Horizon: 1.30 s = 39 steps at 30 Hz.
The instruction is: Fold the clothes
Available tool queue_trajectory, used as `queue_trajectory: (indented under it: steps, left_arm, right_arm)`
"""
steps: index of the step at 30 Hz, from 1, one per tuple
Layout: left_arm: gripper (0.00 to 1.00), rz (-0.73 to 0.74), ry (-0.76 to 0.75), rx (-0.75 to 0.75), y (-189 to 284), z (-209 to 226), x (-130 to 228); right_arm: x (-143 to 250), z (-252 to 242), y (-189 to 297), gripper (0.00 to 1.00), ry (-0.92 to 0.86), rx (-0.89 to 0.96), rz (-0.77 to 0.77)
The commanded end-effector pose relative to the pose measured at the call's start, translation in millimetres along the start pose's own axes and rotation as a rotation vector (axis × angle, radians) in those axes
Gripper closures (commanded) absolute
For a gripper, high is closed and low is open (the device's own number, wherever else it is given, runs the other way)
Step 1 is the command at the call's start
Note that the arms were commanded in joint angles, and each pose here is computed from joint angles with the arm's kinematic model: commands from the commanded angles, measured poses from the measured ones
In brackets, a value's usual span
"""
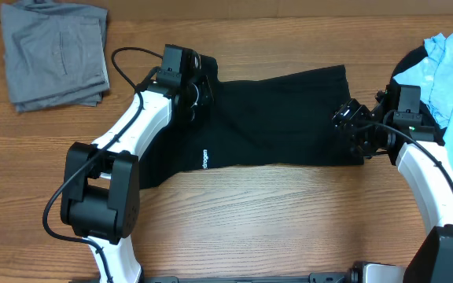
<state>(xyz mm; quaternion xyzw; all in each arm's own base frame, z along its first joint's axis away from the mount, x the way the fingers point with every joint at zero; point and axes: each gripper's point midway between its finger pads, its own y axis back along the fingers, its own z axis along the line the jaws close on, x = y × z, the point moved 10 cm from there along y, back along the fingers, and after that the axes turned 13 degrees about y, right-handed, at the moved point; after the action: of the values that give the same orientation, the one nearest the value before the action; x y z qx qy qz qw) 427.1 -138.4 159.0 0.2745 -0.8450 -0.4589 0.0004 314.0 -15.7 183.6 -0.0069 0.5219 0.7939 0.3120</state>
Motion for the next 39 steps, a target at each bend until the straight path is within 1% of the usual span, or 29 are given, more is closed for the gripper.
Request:
queue_trajectory:
  steps: [1,2,5,6,12,14,15,16,17,18,19,20,21,22,24,27,33,39]
  left_arm:
    - [0.73,-0.026,0.002,0.002,-4,0,-3]
    - [0.44,-0.028,-0.002,0.004,-4,-1,-4]
    - [0.27,-0.023,-0.007,-0.001,-4,0,-3]
    - [0.23,-0.017,-0.015,-0.007,-4,1,-3]
    - [0.22,0.026,0.034,-0.077,22,13,-8]
    - [0.26,0.045,0.039,-0.109,36,19,-9]
    - [0.29,0.061,0.038,-0.127,43,22,-7]
    - [0.34,0.079,0.038,-0.145,48,24,-5]
    - [0.37,0.105,0.035,-0.169,54,27,-1]
    - [0.46,0.130,0.032,-0.192,57,30,4]
    - [0.56,0.159,0.031,-0.218,60,33,8]
    - [0.68,0.184,0.037,-0.258,62,37,13]
    - [0.83,0.217,0.048,-0.336,65,46,20]
    - [0.88,0.230,0.051,-0.369,65,50,24]
    - [0.94,0.253,0.058,-0.418,65,58,30]
    - [0.96,0.289,0.068,-0.444,59,67,38]
    - [0.96,0.328,0.083,-0.476,45,90,55]
    - [0.96,0.313,0.073,-0.535,35,110,65]
  right_arm:
    - [1,0,-2,0.09,0.011,0.009,0.000]
    - [1,0,-2,0.09,0.011,0.009,0.000]
    - [1,0,-2,0.09,0.011,0.009,0.000]
    - [1,0,-2,0.09,0.011,0.009,0.000]
    - [2,-1,-2,0.09,0.010,0.011,0.005]
    - [3,-1,-3,0.12,0.009,0.012,0.007]
    - [3,-1,-3,0.18,0.009,0.012,0.008]
    - [4,-2,-3,0.29,0.008,0.013,0.009]
    - [4,-2,-3,0.38,0.008,0.014,0.010]
    - [4,-2,-3,0.53,0.007,0.014,0.011]
    - [4,-2,-4,0.66,0.006,0.015,0.012]
    - [4,-3,-5,0.77,-0.002,0.023,0.013]
    - [4,-4,-8,0.91,-0.004,0.032,0.016]
    - [3,-7,-11,0.96,-0.008,0.045,0.020]
    - [4,-11,-19,0.96,-0.029,0.076,0.033]
    - [6,-20,-35,0.96,-0.067,0.118,0.067]
    - [14,-35,-64,0.96,-0.108,0.159,0.149]
    - [22,-45,-79,0.96,-0.186,0.215,0.195]
